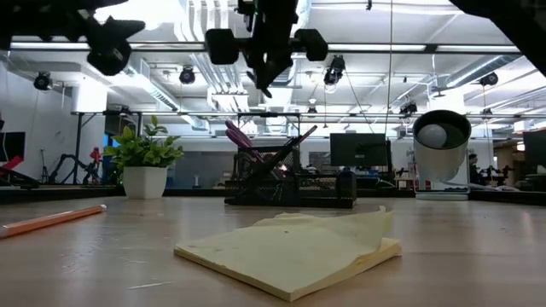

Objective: Pick and place office supplies into organizer
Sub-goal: Put the black pen into the black desk organizer

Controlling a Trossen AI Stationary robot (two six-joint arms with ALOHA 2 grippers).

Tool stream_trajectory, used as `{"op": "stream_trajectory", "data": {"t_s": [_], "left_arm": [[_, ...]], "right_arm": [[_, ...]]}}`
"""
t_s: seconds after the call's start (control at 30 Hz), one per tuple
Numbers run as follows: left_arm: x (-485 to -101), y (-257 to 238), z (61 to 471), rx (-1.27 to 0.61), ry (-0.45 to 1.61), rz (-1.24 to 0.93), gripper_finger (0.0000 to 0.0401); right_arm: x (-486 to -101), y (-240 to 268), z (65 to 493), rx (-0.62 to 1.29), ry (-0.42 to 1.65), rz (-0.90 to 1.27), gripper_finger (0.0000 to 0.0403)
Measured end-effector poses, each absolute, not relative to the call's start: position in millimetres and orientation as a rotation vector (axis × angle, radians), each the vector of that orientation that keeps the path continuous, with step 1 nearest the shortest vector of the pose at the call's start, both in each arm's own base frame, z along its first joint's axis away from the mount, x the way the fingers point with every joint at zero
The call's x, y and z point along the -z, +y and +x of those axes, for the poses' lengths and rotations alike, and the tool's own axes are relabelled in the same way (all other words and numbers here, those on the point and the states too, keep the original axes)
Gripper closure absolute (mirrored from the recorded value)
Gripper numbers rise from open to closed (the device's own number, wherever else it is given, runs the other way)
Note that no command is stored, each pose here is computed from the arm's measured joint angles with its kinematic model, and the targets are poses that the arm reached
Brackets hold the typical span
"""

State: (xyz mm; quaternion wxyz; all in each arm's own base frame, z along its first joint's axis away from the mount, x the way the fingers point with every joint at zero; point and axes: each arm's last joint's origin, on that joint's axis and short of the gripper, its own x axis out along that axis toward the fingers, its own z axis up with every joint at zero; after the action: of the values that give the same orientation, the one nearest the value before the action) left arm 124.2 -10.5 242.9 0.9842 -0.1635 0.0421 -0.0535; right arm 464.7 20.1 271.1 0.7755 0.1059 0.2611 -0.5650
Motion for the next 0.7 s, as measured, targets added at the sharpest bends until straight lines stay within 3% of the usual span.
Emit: {"op": "stream_trajectory", "data": {"t_s": [0.2, 0.47, 0.7], "left_arm": [[-260.0, 9.1, 128.3, 0.022, -0.049, -0.414, 0.0257], [-273.4, 55.0, 150.8, 0.228, -0.125, -0.605, 0.0297], [-252.2, 91.7, 188.3, 0.325, 0.014, -0.746, 0.0288]], "right_arm": [[-280.5, 63.3, 450.3, 1.098, 0.669, 0.082, 0.0390], [-277.5, 89.7, 424.7, 1.173, 0.685, 0.051, 0.0390], [-278.8, 89.5, 433.1, 1.111, 0.691, -0.061, 0.0390]]}}
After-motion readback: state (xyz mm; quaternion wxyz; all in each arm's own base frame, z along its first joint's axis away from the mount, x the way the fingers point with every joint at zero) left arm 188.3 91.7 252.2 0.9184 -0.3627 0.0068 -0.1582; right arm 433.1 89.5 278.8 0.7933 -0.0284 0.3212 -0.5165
